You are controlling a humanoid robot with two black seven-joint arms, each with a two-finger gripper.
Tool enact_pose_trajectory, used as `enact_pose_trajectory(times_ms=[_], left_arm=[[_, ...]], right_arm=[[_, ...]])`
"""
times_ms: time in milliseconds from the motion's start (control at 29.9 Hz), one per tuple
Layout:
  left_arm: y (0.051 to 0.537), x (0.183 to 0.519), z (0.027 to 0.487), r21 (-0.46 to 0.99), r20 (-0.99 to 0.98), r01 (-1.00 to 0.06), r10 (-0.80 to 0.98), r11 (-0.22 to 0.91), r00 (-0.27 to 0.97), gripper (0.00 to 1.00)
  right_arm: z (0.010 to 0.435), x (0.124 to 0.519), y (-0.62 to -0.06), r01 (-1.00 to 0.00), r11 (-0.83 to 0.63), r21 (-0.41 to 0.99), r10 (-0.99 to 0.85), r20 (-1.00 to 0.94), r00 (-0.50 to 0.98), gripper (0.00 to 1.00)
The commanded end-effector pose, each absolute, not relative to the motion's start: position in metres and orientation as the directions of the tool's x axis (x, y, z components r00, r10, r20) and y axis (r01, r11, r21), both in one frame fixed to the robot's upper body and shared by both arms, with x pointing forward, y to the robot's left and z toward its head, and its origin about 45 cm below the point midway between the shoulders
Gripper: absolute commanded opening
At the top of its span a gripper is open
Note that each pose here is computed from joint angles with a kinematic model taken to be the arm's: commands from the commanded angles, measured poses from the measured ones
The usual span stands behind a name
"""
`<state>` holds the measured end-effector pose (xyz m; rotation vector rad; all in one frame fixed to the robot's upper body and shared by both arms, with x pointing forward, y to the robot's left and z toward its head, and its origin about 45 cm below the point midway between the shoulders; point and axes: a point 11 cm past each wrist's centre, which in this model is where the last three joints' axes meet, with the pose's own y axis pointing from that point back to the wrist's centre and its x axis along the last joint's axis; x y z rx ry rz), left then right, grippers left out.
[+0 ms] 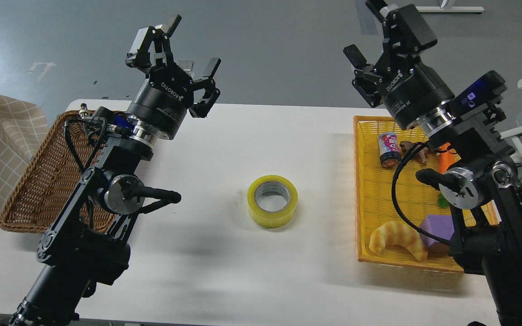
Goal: Place and transfer tape with both arms
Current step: 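Move the left gripper over the tape roll on the table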
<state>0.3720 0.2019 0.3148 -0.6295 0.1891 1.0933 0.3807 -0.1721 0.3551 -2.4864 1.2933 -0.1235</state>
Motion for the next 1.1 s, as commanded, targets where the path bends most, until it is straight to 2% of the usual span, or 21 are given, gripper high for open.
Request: enact_pose_trajectory(times_ms=[0, 200, 368, 535, 635, 735, 768, 802, 902, 969, 1069], left_arm=[[0.201, 0.372, 0.326, -0.443, -0.449, -0.853, 0.756, 0.276, 0.477, 1.00], [0.200, 0.374, 0.323, -0.430, -0.460, -0.859, 0.751, 0.278, 0.473, 1.00], [0.199, 0.377, 0.323, -0.415, -0.504, -0.886, 0.760, 0.204, 0.411, 1.00], [0.201, 0.378, 0.333, -0.432, -0.451, -0.872, 0.782, 0.231, 0.430, 1.00], [0.202, 0.380, 0.343, -0.443, -0.309, -0.850, 0.841, 0.286, 0.444, 1.00], [0.179, 0.377, 0.336, -0.419, -0.028, -0.821, 0.898, 0.389, 0.440, 1.00], [0.163, 0.373, 0.331, -0.399, 0.137, -0.802, 0.894, 0.444, 0.427, 1.00], [0.147, 0.369, 0.325, -0.372, 0.286, -0.788, 0.868, 0.491, 0.406, 1.00], [0.115, 0.358, 0.310, -0.308, 0.523, -0.745, 0.759, 0.592, 0.388, 1.00], [0.105, 0.357, 0.307, -0.278, 0.576, -0.736, 0.720, 0.617, 0.387, 1.00], [0.090, 0.358, 0.286, -0.158, 0.681, -0.735, 0.612, 0.660, 0.403, 1.00]], right_arm=[[0.373, 0.375, -0.171, -0.741, -0.538, -0.402, -0.759, -0.152, 0.634, 1.00], [0.387, 0.376, -0.183, -0.738, -0.503, -0.449, -0.771, -0.153, 0.618, 1.00], [0.387, 0.376, -0.182, -0.737, -0.505, -0.449, -0.770, -0.152, 0.620, 1.00], [0.388, 0.376, -0.183, -0.737, -0.504, -0.451, -0.770, -0.152, 0.619, 1.00], [0.392, 0.376, -0.182, -0.731, -0.506, -0.458, -0.768, -0.145, 0.623, 1.00], [0.392, 0.376, -0.181, -0.726, -0.512, -0.459, -0.765, -0.141, 0.629, 1.00], [0.391, 0.375, -0.180, -0.723, -0.517, -0.459, -0.762, -0.139, 0.633, 1.00], [0.392, 0.374, -0.179, -0.716, -0.524, -0.461, -0.757, -0.134, 0.640, 1.00], [0.393, 0.372, -0.177, -0.707, -0.534, -0.464, -0.750, -0.126, 0.650, 1.00], [0.395, 0.370, -0.176, -0.701, -0.536, -0.471, -0.748, -0.121, 0.653, 1.00], [0.402, 0.366, -0.174, -0.686, -0.541, -0.486, -0.742, -0.108, 0.661, 1.00]])
